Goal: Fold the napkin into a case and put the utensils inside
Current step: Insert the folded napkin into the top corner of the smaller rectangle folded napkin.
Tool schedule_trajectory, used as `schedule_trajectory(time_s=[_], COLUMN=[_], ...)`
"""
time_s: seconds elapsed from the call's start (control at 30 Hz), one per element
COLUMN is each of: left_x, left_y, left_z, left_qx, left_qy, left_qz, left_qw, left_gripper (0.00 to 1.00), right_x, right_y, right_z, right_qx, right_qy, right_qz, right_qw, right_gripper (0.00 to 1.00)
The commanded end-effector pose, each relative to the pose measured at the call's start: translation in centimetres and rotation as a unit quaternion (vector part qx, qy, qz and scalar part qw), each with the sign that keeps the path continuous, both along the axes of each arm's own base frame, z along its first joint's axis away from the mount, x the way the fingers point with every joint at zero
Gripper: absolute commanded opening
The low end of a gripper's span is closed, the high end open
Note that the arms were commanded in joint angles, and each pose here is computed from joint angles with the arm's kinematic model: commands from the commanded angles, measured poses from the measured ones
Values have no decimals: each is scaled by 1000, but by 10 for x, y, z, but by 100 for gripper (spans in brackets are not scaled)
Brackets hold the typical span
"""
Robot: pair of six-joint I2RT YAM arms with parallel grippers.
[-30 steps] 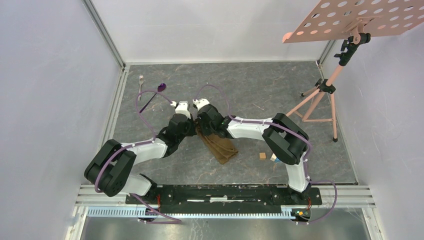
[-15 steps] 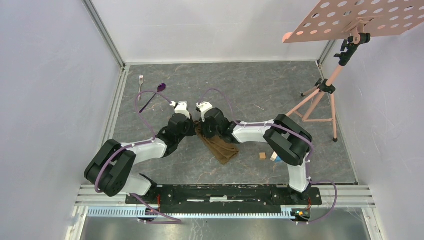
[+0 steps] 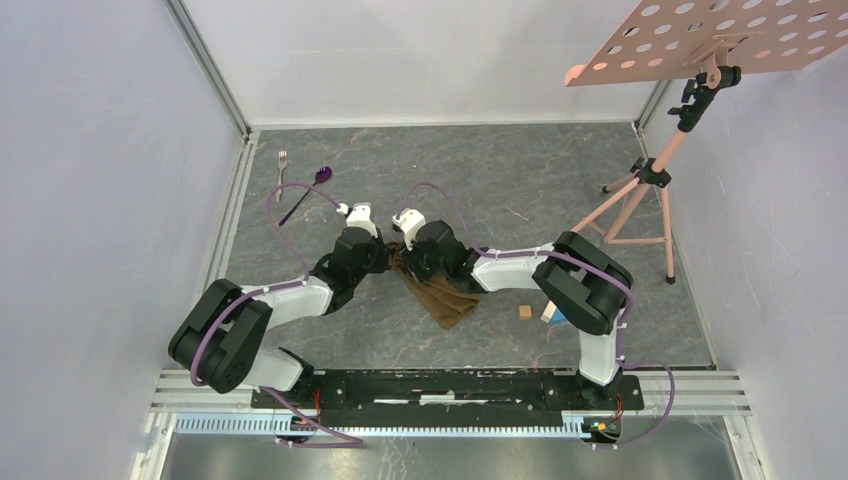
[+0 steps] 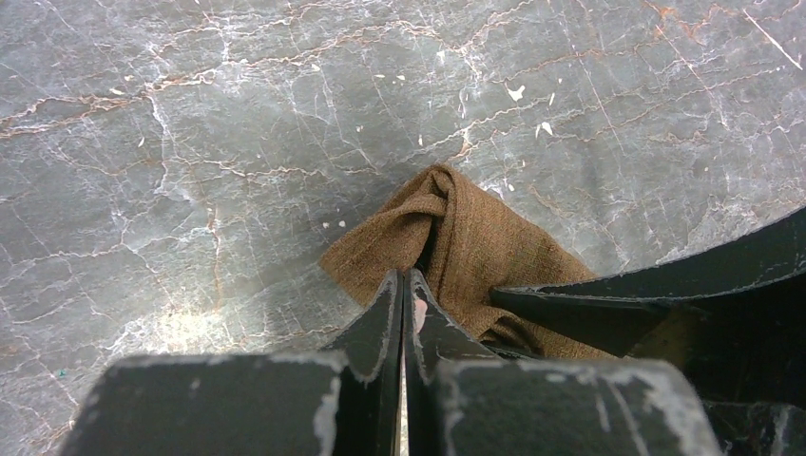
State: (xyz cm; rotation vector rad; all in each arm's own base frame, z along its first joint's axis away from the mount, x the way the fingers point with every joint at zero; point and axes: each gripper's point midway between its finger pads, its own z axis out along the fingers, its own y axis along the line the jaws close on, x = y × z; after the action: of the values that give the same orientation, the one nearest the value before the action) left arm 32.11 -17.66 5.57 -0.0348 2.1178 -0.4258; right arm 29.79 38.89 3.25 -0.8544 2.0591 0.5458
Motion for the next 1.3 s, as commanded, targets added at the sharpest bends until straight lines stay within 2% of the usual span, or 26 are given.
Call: schedule_trajectory(time_s=[0.0,0.23,0.5,0.93,1.27], left_x=[7,6,5,5,6], left_y=[-4,-5,-4,-3,-4], left_z=[14,14,12,13,14], left_qx=[-35,-35,-36,-39,-41], left_qy=[-17,-18,-14,-16,-17], left_qz=[11,8,10,12,11], left_qw=[999,999,999,999,999], left_gripper=[2,2,2,2,2], right_x=[7,10,12,11,8], right_y=[7,10,11,27,34], right_z=[28,38,52,42,32], right_qx=[19,27,39,41,31], right_qy=[-36,-47,-60,-45,-38], right_qz=[13,16,13,28,36], right_qw=[999,998,997,998,998], right_gripper=[36,43,47,41,42])
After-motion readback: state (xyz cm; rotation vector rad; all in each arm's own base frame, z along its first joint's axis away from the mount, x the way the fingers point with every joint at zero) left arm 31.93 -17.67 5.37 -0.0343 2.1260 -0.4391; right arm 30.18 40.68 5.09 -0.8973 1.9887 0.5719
